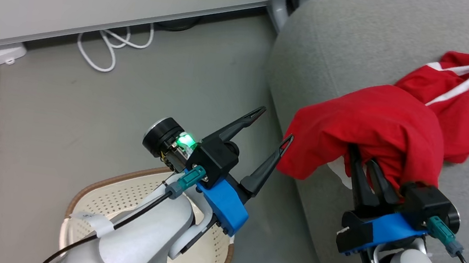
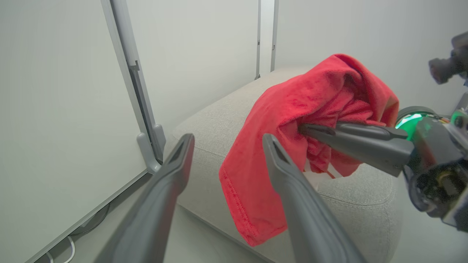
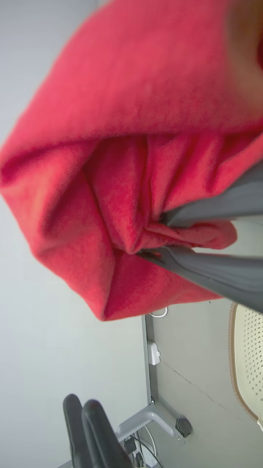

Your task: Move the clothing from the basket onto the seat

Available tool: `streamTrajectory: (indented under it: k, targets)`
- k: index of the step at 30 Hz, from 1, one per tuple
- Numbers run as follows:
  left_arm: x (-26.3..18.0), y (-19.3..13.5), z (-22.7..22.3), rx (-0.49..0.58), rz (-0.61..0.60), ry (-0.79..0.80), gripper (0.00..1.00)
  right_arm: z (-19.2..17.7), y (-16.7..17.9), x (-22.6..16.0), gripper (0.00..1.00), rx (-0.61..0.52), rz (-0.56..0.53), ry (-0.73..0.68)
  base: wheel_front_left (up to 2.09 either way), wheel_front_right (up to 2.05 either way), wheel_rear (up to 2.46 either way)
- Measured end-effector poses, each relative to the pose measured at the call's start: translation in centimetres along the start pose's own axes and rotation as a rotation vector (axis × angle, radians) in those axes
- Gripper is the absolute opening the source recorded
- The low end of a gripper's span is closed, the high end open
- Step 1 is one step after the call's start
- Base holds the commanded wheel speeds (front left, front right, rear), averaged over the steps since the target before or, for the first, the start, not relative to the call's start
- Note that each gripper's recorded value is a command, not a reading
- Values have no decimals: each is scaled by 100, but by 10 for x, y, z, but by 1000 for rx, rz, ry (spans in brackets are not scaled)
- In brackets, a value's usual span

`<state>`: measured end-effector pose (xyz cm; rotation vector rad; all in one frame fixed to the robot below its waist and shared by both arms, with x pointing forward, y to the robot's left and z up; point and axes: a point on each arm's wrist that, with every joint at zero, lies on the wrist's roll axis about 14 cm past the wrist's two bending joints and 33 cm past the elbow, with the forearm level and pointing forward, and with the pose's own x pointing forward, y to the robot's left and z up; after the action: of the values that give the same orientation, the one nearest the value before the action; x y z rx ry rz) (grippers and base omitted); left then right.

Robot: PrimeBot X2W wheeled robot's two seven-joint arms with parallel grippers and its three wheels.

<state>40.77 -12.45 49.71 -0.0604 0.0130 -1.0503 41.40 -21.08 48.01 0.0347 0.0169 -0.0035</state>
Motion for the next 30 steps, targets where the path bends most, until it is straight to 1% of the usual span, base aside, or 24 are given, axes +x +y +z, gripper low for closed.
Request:
streamTrajectory:
  k: [9,12,16,21,25,30]
  targets:
    - [18,-39,-2,-11,-122,-3,100,2,-47,-40,0,-24,-152,3,0,0,0]
    - [21,-48,0,-13,-147,-9,100,4,-54,-49,0,-31,-177,1,0,0,0]
    - [23,-51,1,-12,-155,-11,100,5,-57,-53,0,-30,-189,-3,0,0,0]
    - [21,-47,-1,-19,-145,-10,100,20,-57,-45,0,-40,-183,-51,0,0,0]
    - [21,-37,-5,-21,-126,-7,100,52,-62,-22,0,-72,-180,-142,0,0,0]
    - [26,-24,-10,-25,-115,-10,100,93,-77,10,0,-127,-191,-253,0,0,0]
